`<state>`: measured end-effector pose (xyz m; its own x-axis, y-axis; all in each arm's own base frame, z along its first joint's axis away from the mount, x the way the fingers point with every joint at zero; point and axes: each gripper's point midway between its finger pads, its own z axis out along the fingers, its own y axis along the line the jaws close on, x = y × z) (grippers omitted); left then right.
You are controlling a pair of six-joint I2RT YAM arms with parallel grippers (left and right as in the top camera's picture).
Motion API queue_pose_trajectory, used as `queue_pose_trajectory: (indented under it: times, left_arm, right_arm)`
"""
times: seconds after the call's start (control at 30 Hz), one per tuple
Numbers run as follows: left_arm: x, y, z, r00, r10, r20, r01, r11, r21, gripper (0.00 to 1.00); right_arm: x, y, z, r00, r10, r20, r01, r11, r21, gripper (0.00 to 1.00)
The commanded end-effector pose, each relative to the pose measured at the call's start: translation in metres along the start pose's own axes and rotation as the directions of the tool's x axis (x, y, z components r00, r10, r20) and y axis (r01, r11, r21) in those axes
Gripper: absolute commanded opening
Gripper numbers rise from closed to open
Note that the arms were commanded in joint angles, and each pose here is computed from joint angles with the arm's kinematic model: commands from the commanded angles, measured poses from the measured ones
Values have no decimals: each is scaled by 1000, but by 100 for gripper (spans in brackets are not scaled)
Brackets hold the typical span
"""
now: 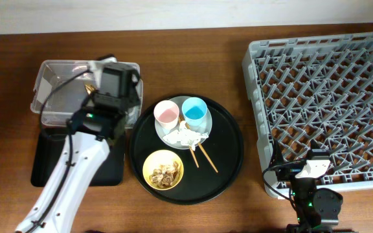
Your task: Sort waste into correct bins and load items into the dishwasher rack
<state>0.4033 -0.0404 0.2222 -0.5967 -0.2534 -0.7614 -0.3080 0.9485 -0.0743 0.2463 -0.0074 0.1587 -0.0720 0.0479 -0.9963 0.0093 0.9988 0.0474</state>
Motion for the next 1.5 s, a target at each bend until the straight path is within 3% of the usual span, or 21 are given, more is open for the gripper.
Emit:
queue_pose_trajectory:
  times: [0.0, 0.13, 0.3, 0.37, 0.47, 0.6, 0.7, 0.83, 1.07, 1.2, 1.37, 1.47]
  left_arm:
    - [-18, 22, 9, 999, -35, 37, 37, 998, -53, 0]
    - [-5, 32, 36, 999, -33, -17, 31, 994, -103, 8]
    - [0, 38, 54, 999, -40, -36, 35, 991, -127, 71]
    - [-4, 35, 51, 999, -31, -23, 28, 994, -110, 79]
    - [-2, 16, 39, 998, -17, -55, 17, 1000, 11, 71]
    - [23, -27, 2, 983, 29, -183, 21, 963, 268, 37]
    - [65, -54, -24, 938, 120, -326, 17, 921, 389, 35]
    - [118, -69, -39, 861, 246, -444, -49, 911, 410, 25]
    - [180, -98, -45, 779, 394, -487, -152, 873, 463, 25]
    - [196, -95, -32, 784, 329, -527, -161, 927, 339, 28]
    - [208, -106, -26, 786, 254, -563, -95, 950, 296, 33]
    - [213, -115, -20, 788, 259, -558, -95, 947, 306, 42]
  right_arm:
    - [2, -3, 0, 1000, 1, -4, -1, 1000, 12, 99]
    - [3, -3, 0, 1000, 1, -4, -1, 1000, 12, 98]
    - [3, -2, 0, 1000, 1, -4, -1, 1000, 11, 99]
    - [3, -3, 0, 1000, 1, -4, -1, 1000, 12, 98]
    - [2, -3, 0, 1000, 1, -4, -1, 1000, 12, 99]
    - [3, -2, 0, 1000, 1, -4, -1, 1000, 11, 98]
    - [3, -3, 0, 1000, 1, -4, -1, 1000, 12, 99]
    - [3, -2, 0, 1000, 1, -4, -1, 1000, 11, 99]
    - [3, -3, 0, 1000, 1, -4, -1, 1000, 12, 99]
    - [2, -3, 0, 1000, 1, -4, -1, 1000, 12, 99]
    - [2, -3, 0, 1000, 1, -4, -1, 1000, 12, 99]
    - [3, -3, 0, 1000, 1, -4, -1, 1000, 12, 99]
